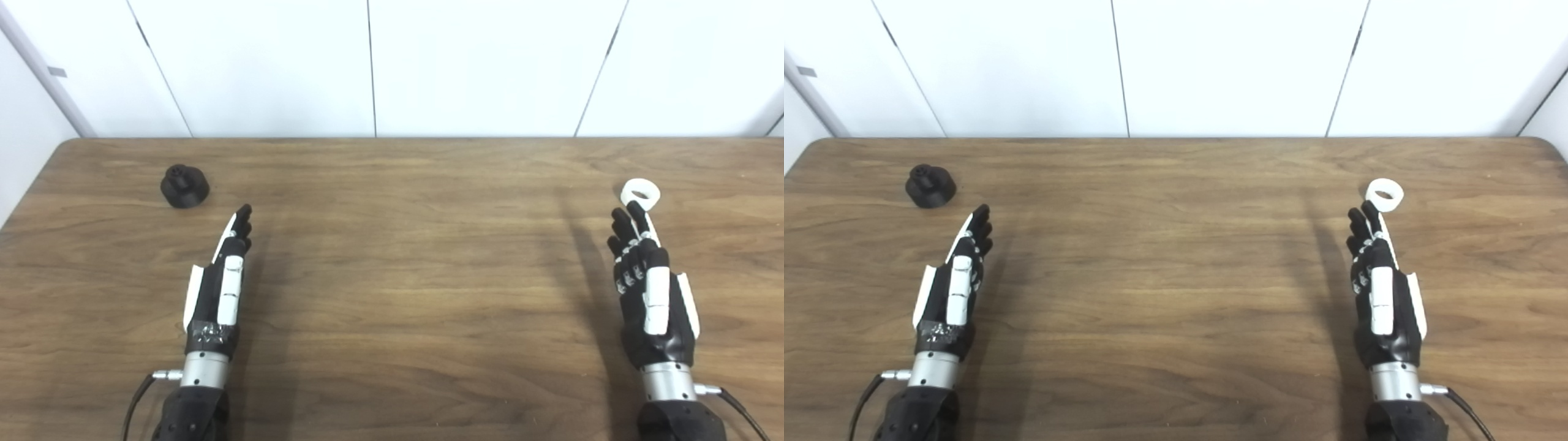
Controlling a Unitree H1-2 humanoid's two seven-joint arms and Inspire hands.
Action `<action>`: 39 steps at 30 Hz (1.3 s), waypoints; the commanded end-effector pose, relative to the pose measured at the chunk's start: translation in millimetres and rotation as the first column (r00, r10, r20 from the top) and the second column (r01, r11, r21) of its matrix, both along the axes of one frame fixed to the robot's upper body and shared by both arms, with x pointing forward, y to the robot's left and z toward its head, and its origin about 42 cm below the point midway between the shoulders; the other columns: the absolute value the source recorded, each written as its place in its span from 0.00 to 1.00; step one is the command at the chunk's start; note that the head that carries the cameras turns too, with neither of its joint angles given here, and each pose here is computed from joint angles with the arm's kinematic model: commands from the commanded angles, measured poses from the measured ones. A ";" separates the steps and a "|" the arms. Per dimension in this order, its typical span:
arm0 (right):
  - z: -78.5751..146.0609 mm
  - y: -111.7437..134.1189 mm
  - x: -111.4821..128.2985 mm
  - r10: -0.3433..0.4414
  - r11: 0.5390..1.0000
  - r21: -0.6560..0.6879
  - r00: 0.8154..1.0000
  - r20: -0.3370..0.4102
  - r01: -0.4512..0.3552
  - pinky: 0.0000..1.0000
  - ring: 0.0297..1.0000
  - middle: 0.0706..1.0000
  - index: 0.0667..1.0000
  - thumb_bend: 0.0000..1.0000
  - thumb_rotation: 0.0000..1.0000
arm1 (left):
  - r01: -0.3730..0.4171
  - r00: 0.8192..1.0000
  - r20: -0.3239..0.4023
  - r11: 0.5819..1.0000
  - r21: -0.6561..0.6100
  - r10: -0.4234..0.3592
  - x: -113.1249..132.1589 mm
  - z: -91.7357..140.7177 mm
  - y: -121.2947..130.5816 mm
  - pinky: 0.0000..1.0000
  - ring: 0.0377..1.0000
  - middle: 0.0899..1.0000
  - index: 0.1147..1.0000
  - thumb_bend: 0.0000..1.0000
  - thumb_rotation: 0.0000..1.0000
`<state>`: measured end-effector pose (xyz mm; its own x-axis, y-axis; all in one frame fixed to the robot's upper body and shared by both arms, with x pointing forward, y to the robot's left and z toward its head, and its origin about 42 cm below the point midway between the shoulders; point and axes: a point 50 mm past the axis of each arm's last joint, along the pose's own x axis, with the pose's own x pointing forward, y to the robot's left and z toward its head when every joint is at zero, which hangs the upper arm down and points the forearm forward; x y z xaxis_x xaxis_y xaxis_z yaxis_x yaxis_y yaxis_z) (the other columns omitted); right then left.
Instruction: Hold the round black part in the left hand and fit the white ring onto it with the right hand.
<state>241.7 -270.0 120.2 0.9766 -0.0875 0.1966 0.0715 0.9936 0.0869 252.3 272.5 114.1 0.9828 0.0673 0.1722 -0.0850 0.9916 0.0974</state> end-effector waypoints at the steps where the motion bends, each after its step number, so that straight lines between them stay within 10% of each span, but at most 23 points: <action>1: -10.4 1.3 -6.3 -0.003 1.000 0.015 1.000 -0.023 0.004 1.00 0.98 0.94 0.95 0.59 0.92 | -0.005 1.000 -0.019 1.000 -0.013 0.005 -4.3 -6.2 -0.2 1.00 1.00 1.00 0.97 0.49 1.00; 39: -41.4 -31.0 -9.2 0.026 1.000 0.006 0.999 -0.027 -0.026 1.00 0.98 0.94 0.98 0.58 0.97 | -0.020 0.999 -0.051 1.000 -0.011 0.019 -7.3 -31.5 -29.9 1.00 1.00 0.99 0.95 0.56 0.92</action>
<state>255.8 -294.2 119.3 0.9542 -0.0385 0.2967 0.0181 0.9973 0.0714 254.5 256.7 109.5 0.9779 0.0816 0.1924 -0.1054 0.9875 0.1169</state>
